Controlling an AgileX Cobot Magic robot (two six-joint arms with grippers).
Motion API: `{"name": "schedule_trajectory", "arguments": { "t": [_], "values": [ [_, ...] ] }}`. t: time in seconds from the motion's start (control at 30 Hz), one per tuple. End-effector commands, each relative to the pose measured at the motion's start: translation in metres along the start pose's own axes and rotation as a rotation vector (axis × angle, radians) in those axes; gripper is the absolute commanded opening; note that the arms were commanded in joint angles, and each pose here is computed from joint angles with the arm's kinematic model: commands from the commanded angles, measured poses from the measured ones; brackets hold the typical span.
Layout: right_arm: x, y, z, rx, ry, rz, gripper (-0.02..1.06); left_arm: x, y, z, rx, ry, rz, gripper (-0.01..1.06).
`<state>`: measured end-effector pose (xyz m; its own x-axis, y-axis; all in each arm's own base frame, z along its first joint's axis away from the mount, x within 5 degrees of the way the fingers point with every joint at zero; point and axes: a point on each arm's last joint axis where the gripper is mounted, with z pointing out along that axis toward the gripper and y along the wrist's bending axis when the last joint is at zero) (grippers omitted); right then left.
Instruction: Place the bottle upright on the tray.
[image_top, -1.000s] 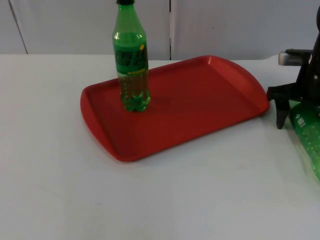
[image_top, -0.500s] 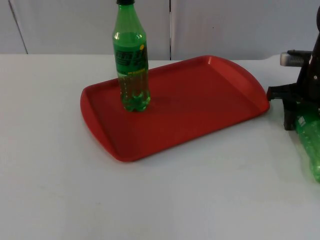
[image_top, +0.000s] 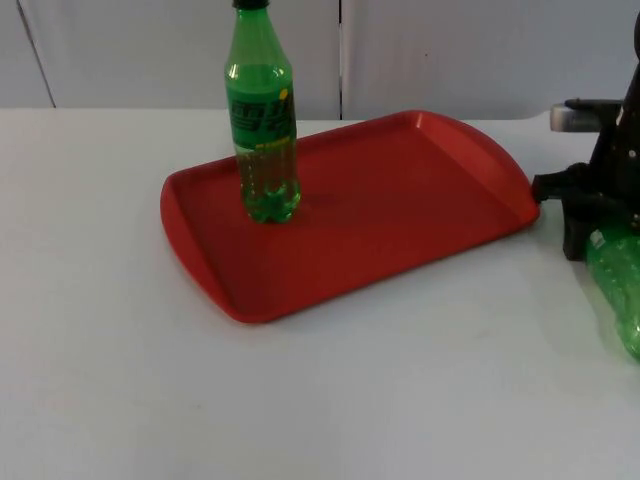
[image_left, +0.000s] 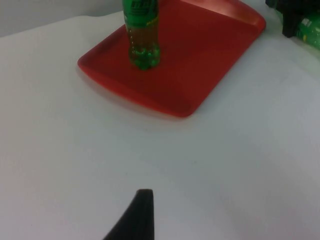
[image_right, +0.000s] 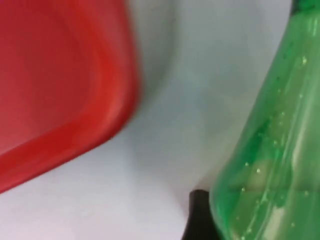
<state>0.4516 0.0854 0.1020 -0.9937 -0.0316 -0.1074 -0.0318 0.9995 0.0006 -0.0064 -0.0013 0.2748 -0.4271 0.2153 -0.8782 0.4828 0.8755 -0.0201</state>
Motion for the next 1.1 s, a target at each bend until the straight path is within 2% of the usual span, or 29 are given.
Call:
{"name": "schedule_trajectory", "arguments": {
  "t": [0.0, 0.07, 0.2, 0.23, 0.37, 0.4, 0.53, 0.6, 0.63, 0.7, 0.77, 0.9, 1.07],
  "values": [
    [-0.007, 0.004, -0.025, -0.052, -0.058, -0.061, 0.0, 0.0, 0.0, 0.0, 0.003, -0.005, 0.0, 1.05],
    [-0.009, 0.006, -0.036, -0.072, -0.079, -0.073, 0.0, 0.0, 0.0, 0.0, 0.001, -0.005, 0.001, 1.05],
    [-0.018, 0.014, -0.083, -0.141, -0.21, -0.153, 0.0, 0.0, 0.0, 0.0, 0.001, -0.005, 0.001, 1.05],
    [-0.018, 0.014, -0.083, -0.141, -0.21, -0.153, 0.0, 0.0, 0.0, 0.0, 0.001, -0.005, 0.001, 1.05],
    [-0.025, 0.021, -0.139, -0.217, -0.423, -0.246, 0.0, 0.0, 0.0, 0.0, 0.001, -0.005, 0.001, 1.05],
    [-0.025, 0.021, -0.139, -0.217, -0.423, -0.246, 0.0, 0.0, 0.0, 0.0, 0.001, -0.005, 0.001, 1.05],
    [-0.027, 0.027, -0.196, -0.295, -0.694, -0.286, 0.0, 0.0, 0.0, 0.0, 0.001, -0.005, 0.001, 1.05],
    [-0.027, 0.027, -0.201, -0.302, -0.718, -0.287, 0.0, 0.0, 0.0, 0.0, 0.001, -0.005, 0.001, 1.05],
    [-0.026, 0.028, -0.216, -0.322, -0.785, -0.288, 0.0, 0.0, 0.0, 0.0, 0.001, -0.005, 0.001, 1.05],
    [-0.022, 0.029, -0.236, -0.327, -0.855, -0.297, 0.0, 0.0, 0.0, 0.0, 0.001, -0.005, 0.001, 1.05],
    [-0.021, 0.029, -0.243, -0.326, -0.879, -0.298, 0.0, 0.0, 0.001, 0.0, 0.0, -0.005, 0.002, 1.05],
    [-0.01, 0.038, -0.271, -0.312, -0.966, -0.357, 0.0, 0.0, 0.001, 0.0, 0.0, -0.005, 0.002, 1.05],
    [0.001, 0.046, -0.289, -0.31, -1.05, -0.363, 0.0, 0.0, 0.001, 0.0, -0.002, -0.005, 0.003, 1.05]
  ]
}}
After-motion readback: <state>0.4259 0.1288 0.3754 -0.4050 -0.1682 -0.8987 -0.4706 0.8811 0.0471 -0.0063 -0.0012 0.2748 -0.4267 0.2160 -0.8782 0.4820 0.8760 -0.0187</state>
